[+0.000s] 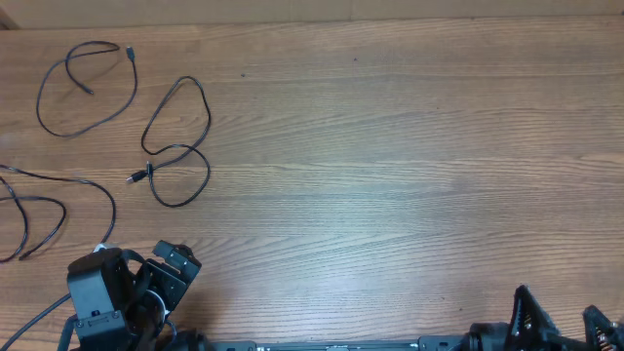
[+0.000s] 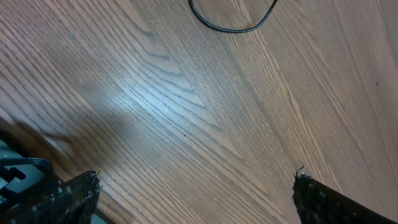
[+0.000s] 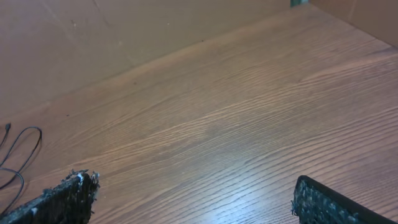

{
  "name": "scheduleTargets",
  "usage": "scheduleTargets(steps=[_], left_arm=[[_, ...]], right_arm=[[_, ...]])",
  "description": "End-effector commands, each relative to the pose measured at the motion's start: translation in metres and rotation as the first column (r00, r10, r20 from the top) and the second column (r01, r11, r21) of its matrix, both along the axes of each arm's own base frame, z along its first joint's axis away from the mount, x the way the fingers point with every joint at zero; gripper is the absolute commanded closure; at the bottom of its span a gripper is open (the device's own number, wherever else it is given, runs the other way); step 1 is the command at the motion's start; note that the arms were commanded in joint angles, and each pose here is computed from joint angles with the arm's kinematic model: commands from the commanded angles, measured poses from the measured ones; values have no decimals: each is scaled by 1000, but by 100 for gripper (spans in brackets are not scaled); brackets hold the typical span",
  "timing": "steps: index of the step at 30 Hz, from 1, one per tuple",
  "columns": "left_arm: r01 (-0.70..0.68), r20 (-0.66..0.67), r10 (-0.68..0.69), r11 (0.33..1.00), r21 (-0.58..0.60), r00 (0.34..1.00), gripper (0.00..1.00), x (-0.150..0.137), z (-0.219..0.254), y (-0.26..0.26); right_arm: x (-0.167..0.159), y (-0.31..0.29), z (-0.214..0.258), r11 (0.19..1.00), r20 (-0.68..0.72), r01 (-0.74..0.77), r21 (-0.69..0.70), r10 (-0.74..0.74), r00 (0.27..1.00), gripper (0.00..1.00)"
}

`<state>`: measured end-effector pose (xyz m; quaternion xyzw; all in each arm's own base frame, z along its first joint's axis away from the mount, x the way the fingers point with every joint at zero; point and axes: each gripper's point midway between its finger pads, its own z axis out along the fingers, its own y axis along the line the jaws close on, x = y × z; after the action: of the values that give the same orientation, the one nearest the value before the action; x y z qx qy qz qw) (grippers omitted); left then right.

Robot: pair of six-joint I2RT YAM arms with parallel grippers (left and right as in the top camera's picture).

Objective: Untangle cables

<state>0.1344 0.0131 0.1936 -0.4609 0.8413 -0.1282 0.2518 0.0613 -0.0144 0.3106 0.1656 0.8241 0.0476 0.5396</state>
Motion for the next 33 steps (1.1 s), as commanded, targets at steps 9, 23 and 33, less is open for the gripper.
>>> scheduleTargets(steps=[9, 23, 33], left_arm=[[-26, -8, 26, 1000, 2, 1000, 1, -1, -3, 3], [-26, -8, 26, 1000, 2, 1000, 0, -1, -3, 3], [-26, -8, 26, 1000, 2, 1000, 0, -1, -3, 3]], right_arm=[[-30, 2, -3, 999, 82, -19, -39, 22, 996, 0], [-49, 5, -3, 997, 177, -33, -70, 45, 983, 0], [-16, 19, 58, 991, 426, -101, -84, 128, 896, 0]])
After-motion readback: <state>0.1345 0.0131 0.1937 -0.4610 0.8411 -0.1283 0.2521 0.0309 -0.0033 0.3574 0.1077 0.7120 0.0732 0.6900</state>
